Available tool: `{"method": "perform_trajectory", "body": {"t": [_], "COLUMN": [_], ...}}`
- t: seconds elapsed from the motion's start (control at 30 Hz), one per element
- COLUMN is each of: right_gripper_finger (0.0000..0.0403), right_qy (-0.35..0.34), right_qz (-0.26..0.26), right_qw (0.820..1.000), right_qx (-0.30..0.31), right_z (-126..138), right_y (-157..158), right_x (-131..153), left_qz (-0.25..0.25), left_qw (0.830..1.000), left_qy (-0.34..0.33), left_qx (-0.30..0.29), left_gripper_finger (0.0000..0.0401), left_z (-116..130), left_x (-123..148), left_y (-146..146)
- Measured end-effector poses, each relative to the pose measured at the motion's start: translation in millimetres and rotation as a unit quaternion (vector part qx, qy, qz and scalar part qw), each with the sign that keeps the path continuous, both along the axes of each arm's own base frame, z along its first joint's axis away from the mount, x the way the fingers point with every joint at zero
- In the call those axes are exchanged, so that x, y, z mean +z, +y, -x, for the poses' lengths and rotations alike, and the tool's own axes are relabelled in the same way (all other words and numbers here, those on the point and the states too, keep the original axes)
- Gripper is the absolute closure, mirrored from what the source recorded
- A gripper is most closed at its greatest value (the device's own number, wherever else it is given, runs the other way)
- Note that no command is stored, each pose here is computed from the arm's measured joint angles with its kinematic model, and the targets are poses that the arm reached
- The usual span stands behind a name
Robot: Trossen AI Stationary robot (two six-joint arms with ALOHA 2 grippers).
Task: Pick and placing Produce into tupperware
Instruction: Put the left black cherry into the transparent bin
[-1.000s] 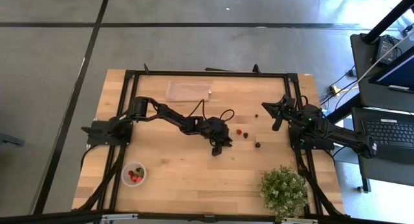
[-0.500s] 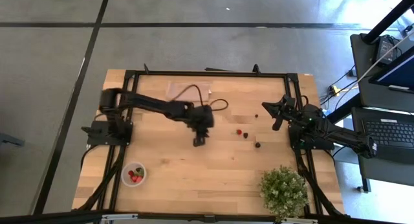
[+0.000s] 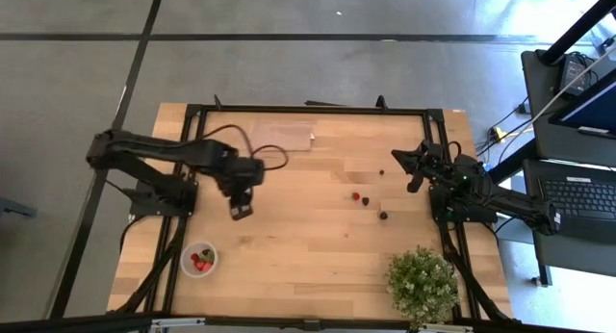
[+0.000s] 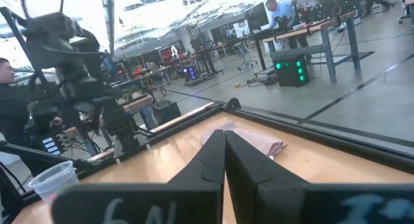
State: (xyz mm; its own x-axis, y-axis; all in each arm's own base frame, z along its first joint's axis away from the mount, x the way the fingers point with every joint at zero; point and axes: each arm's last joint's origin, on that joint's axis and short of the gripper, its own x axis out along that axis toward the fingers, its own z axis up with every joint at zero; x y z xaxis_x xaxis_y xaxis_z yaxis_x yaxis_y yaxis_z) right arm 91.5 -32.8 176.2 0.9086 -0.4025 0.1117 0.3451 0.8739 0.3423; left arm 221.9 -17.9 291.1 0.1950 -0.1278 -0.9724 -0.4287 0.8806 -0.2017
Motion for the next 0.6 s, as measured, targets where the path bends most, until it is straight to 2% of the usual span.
{"method": "perform_trajectory", "body": {"t": [0.13,0.23,0.4,0.6], "right_gripper_finger": [0.0389,0.0389,0.0389,0.0389], "right_qy": [-0.001,-0.010,-0.016,-0.016], "right_qz": [-0.003,-0.023,-0.047,-0.052], "right_qw": [1.000,1.000,0.998,0.997], "right_qx": [0.000,0.003,0.024,0.054], "right_z": [0.0,0.0,-0.5,-1.1], "right_y": [0.0,0.0,1.0,2.6], "right_x": [0.0,-0.2,-0.7,-0.8], "left_qz": [0.024,0.039,0.065,0.055], "left_qw": [0.997,0.991,0.980,0.967], "left_qy": [0.028,0.051,0.104,0.143], "left_qx": [0.075,0.116,0.156,0.204], "left_gripper_finger": [0.0307,0.0300,0.0310,0.0301], "left_z": [27.8,42.5,60.9,76.0], "left_x": [13.2,17.2,17.0,11.2], "left_y": [-22.9,-42.9,-76.3,-109.3]}}
